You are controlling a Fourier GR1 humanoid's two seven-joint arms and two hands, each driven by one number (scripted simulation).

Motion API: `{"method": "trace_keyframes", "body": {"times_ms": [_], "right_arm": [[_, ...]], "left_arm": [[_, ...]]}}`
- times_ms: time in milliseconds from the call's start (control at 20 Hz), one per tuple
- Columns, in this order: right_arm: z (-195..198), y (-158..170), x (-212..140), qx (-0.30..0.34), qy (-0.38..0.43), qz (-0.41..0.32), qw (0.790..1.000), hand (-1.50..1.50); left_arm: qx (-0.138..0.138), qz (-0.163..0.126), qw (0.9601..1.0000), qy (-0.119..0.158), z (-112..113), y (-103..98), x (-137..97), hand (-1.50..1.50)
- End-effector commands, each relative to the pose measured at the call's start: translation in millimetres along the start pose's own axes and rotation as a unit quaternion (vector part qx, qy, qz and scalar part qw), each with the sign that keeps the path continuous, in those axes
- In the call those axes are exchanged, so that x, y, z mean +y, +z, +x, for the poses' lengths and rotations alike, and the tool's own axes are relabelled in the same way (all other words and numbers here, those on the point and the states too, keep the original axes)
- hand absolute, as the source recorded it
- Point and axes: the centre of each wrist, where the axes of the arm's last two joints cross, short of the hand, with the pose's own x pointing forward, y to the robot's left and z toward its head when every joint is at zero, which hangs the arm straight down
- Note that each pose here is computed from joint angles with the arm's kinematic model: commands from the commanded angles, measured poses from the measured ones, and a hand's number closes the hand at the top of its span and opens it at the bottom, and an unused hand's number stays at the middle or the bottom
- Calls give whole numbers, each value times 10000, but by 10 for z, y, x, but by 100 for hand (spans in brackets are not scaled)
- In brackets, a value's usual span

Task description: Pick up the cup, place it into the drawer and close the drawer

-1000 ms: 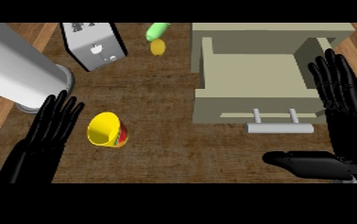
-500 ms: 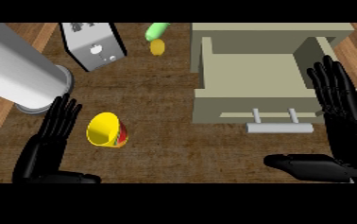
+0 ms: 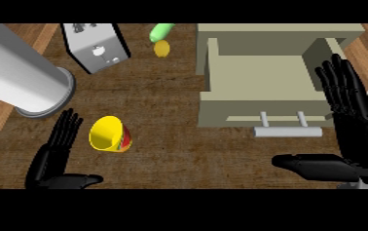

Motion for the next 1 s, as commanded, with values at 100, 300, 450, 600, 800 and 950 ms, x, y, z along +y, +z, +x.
{"method": "trace_keyframes", "body": {"times_ms": [100,300,450,600,800,950], "right_arm": [[-10,-30,9,-29,11,82,10000,-150],[23,-97,-68,29,-28,1,10000,-150],[192,-15,-18,-32,-54,15,10000,-150],[-22,-14,-38,21,-70,17,10000,-150],[228,21,-137,45,-118,119,9998,-150],[25,-131,77,5,-84,122,9999,-150]], "left_arm": [[20,186,9998,42,-361,-104,239,-150],[-41,84,9999,76,-587,-112,145,-150],[-57,141,9999,80,-801,-156,-31,-150],[-101,164,9997,174,-800,-107,182,-150],[-253,155,9995,99,-827,-237,173,-150],[-288,206,9993,109,-814,-293,264,-150]]}}
